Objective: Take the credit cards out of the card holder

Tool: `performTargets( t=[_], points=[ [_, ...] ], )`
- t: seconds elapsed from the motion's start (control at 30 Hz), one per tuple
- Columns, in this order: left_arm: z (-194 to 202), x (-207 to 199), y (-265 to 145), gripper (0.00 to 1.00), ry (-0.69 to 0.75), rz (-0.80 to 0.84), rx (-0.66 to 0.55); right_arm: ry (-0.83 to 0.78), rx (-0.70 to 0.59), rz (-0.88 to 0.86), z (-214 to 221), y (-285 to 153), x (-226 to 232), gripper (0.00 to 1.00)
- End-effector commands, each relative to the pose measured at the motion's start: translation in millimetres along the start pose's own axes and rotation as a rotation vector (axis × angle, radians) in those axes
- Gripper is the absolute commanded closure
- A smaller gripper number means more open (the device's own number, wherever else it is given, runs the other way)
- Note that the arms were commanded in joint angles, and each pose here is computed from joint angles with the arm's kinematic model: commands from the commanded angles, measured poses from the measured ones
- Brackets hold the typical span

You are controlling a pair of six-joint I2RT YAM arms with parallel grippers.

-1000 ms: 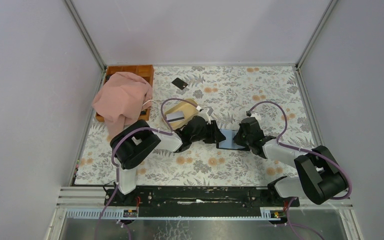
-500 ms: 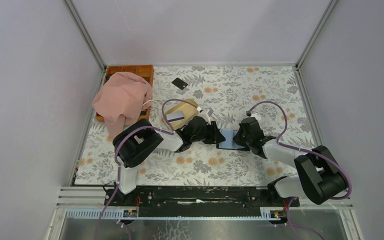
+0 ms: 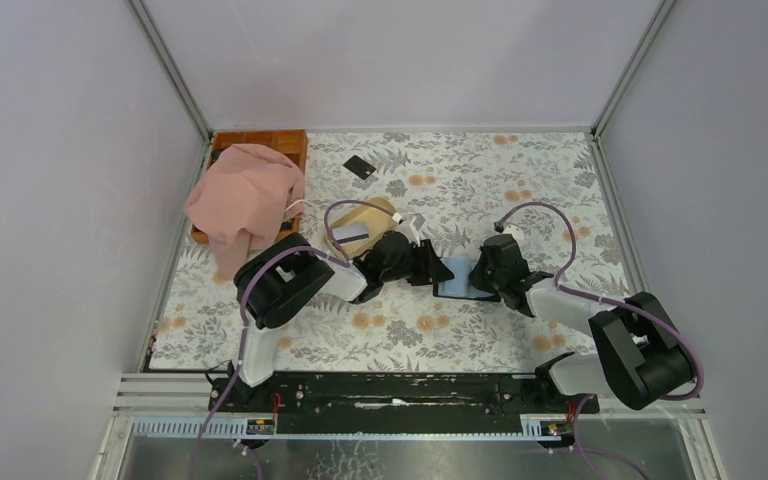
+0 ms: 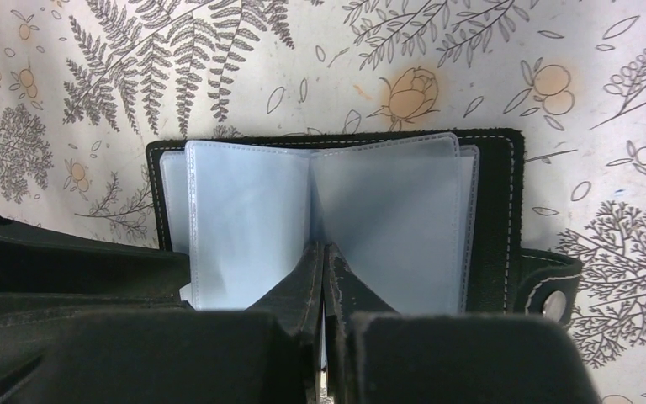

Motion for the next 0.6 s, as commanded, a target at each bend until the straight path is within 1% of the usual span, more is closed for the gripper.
performTargets(
  t=[0.0, 0.43, 0.57],
  points=[
    [8, -34, 9, 0.59, -0.033, 0.231, 0.046, -0.014, 0.083, 0.033, 20, 0, -12, 1.00],
    [13, -51, 10, 0.59, -0.108, 0.426, 0.060, -0.014, 0.079, 0.023, 20, -2, -11, 1.00],
    [12, -51, 12, 0.60, -0.120, 0.443, 0.055, -0.016, 0.084, 0.020, 21, -2, -11, 1.00]
  ],
)
Point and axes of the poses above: each gripper's point midway between its finger pads, its own y axis out along the fingers, its own x axis along the line the jaws close on, z = x × y, the point moved 7 cm from there along -y, back along the fingers, and after that the axes turned 1 degree about -y, right-handed, at the moved point
